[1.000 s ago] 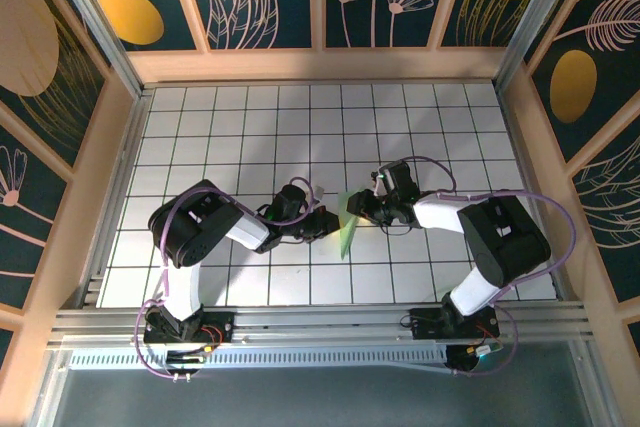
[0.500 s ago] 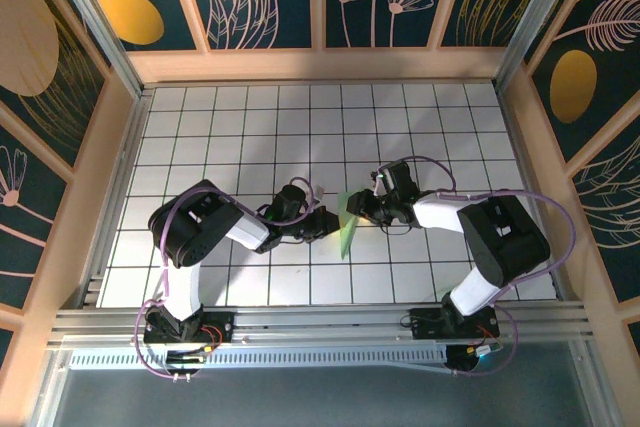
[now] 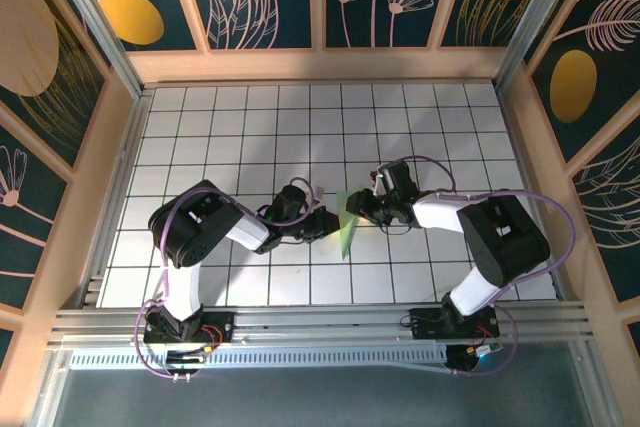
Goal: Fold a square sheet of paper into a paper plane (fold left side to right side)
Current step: Fold the wing for the fifth time at the center of the table.
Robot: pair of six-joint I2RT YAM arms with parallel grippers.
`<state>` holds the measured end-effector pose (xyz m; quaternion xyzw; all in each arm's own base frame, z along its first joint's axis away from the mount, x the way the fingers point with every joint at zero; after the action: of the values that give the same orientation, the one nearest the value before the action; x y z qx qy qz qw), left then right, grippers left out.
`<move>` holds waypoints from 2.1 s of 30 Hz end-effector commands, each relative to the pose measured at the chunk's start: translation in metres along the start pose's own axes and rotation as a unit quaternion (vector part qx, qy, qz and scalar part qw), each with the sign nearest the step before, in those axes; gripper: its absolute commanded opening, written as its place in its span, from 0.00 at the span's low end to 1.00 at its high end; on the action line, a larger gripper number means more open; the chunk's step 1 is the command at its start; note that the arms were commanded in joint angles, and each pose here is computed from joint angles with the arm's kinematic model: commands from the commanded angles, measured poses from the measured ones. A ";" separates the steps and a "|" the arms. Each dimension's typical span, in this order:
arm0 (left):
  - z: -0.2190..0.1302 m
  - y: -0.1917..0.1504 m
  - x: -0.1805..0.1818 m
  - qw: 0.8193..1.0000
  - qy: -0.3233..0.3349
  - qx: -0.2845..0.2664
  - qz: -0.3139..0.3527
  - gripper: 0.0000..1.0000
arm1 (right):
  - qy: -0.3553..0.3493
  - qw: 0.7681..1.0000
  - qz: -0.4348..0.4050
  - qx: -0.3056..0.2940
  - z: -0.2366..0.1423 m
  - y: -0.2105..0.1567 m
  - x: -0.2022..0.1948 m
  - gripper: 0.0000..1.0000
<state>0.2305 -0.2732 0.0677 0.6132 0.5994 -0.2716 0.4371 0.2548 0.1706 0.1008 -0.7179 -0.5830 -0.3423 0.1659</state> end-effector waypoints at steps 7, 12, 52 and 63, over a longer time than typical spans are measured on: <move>0.003 -0.009 0.020 0.998 0.058 0.010 -0.009 0.00 | 0.004 1.000 -0.002 -0.019 -0.004 0.001 0.004 0.43; 0.004 -0.010 0.022 0.998 0.062 0.011 -0.011 0.00 | -0.006 1.000 -0.002 -0.027 -0.009 0.001 0.002 0.43; 0.011 -0.014 0.021 0.997 0.069 0.022 -0.008 0.00 | -0.065 0.998 -0.002 0.009 0.009 -0.003 -0.014 0.05; -0.002 -0.004 -0.008 0.999 0.042 -0.010 0.014 0.11 | -0.099 0.995 0.010 0.028 0.011 -0.019 -0.038 0.00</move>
<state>0.2286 -0.2781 0.0723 0.6198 0.6024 -0.2570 0.4323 0.2541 0.1687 0.0912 -0.7241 -0.5937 -0.3203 0.1436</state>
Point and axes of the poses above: each hand's point on the last joint's axis, 136 mm out from that joint toward the fingers, its own z axis out along the fingers, its own x axis along the line the jaws close on, y = z × x, the point moved 10 cm from there along -z, back along the fingers, and after that the axes turned 5 degrees about z, right-handed, at the moved point
